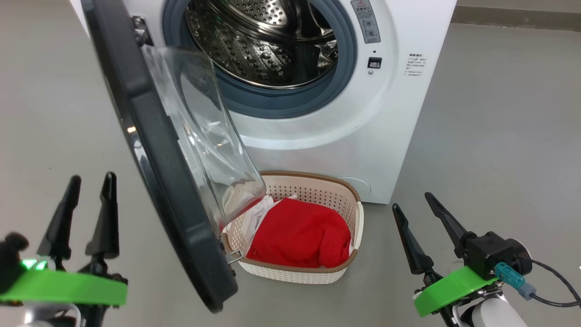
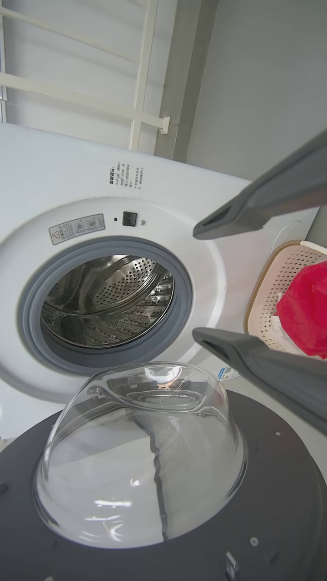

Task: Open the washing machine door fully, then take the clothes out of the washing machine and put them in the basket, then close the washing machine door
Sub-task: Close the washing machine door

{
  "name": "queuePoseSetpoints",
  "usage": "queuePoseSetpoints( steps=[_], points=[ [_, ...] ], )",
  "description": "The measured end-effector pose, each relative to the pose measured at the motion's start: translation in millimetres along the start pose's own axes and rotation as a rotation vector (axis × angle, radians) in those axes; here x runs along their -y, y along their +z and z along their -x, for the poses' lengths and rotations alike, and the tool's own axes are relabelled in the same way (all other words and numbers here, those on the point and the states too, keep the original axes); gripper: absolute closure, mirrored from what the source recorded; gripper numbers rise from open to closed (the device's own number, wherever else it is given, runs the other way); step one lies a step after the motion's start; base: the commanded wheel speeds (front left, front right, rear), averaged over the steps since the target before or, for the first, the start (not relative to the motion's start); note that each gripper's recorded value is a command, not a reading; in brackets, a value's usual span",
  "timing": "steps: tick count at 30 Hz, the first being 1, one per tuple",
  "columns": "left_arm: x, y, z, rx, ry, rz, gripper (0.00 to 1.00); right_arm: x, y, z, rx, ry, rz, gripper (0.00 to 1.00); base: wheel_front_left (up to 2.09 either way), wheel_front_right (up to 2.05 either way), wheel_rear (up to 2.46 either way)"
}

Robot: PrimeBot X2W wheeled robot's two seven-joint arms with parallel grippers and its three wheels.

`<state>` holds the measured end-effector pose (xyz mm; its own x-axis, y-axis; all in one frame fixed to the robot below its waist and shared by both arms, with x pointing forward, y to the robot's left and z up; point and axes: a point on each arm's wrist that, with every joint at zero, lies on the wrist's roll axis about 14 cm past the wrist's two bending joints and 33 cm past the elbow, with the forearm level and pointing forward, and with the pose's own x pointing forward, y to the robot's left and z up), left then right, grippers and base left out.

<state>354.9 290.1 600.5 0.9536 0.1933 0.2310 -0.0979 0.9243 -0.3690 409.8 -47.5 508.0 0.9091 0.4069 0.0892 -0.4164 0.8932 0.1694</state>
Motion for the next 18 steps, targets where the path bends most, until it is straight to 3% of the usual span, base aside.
queuePoseSetpoints(
  steps=[5, 18],
  points=[
    [-5.3, -9.4, 12.5, 0.041, 0.008, -0.108, 0.0, 3.2, 1.2, 1.6, 0.004, -0.012, -0.009, 0.0, 0.0, 0.0, 0.0],
    [-17.3, -48.4, 32.0, -0.059, 0.022, -0.259, 0.0, 4.6, 2.7, 2.3, 0.008, -0.017, -0.013, 0.0, 0.0, 0.0, 0.0]
  ],
)
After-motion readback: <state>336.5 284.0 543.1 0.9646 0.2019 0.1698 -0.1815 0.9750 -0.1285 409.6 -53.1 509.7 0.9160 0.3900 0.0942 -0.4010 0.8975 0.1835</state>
